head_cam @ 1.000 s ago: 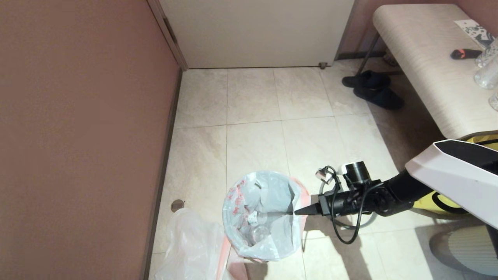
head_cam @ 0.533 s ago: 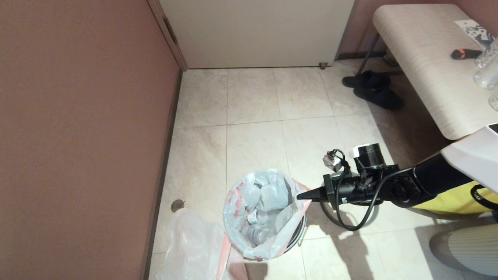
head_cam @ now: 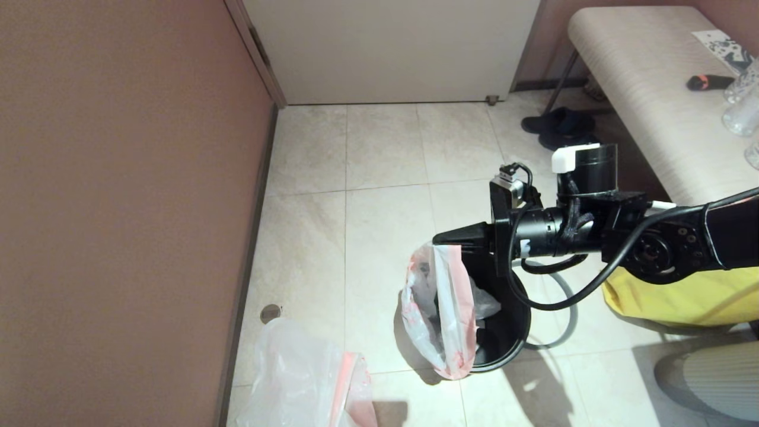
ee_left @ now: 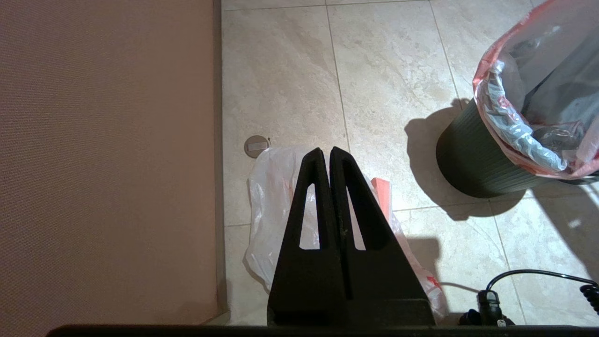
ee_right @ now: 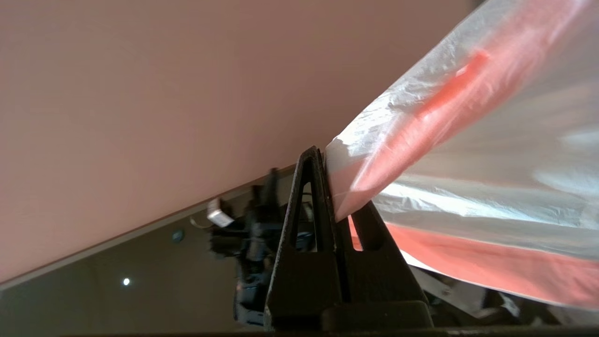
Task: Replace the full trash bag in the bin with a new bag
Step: Place the trash bag on the floor
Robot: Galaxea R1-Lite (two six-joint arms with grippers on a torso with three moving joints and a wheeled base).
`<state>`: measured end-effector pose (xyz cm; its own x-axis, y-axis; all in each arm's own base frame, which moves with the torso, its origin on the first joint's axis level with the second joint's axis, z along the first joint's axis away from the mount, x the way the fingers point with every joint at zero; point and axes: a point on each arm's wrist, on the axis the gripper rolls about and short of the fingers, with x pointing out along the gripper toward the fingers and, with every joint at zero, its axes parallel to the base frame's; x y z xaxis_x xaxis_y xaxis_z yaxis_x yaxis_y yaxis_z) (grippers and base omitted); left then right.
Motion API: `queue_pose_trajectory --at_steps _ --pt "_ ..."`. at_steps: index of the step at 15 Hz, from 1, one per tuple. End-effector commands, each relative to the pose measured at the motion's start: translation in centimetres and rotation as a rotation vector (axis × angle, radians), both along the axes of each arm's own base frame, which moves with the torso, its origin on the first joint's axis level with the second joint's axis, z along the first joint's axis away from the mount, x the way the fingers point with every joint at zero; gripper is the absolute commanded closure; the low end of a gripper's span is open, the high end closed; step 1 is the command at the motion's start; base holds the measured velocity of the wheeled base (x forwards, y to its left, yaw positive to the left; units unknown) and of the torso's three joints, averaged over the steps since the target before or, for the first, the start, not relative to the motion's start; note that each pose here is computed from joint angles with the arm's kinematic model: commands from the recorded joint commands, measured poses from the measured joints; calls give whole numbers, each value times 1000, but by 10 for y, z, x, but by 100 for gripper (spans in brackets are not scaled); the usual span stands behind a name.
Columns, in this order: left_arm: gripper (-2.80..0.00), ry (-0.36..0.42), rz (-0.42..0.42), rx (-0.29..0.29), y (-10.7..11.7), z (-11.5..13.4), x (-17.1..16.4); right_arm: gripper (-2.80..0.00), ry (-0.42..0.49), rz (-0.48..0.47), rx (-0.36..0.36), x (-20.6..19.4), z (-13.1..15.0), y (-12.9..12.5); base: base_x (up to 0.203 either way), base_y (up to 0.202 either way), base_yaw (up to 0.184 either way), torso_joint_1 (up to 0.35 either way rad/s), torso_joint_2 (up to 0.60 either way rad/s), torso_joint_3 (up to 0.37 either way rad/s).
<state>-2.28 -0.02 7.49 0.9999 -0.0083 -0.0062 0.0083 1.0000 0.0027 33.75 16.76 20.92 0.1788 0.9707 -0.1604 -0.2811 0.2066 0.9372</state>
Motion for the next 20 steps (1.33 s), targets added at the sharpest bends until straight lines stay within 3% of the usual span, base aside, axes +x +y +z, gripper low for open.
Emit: queue_pose_trajectory --at_steps 1,7,14,20 --pt "0 0 1 0 0 0 0 0 -33 13 32 -10 22 1 0 0 0 0 0 0" --pt "0 0 1 0 0 0 0 0 -82 10 82 -31 59 -8 0 0 0 0 0 0" --pt "0 0 1 0 0 0 0 0 -237 1 149 -83 127 -35 0 0 0 0 0 0" --pt "0 0 1 0 0 0 0 0 -427 -121 199 -108 194 -79 0 0 0 0 0 0"
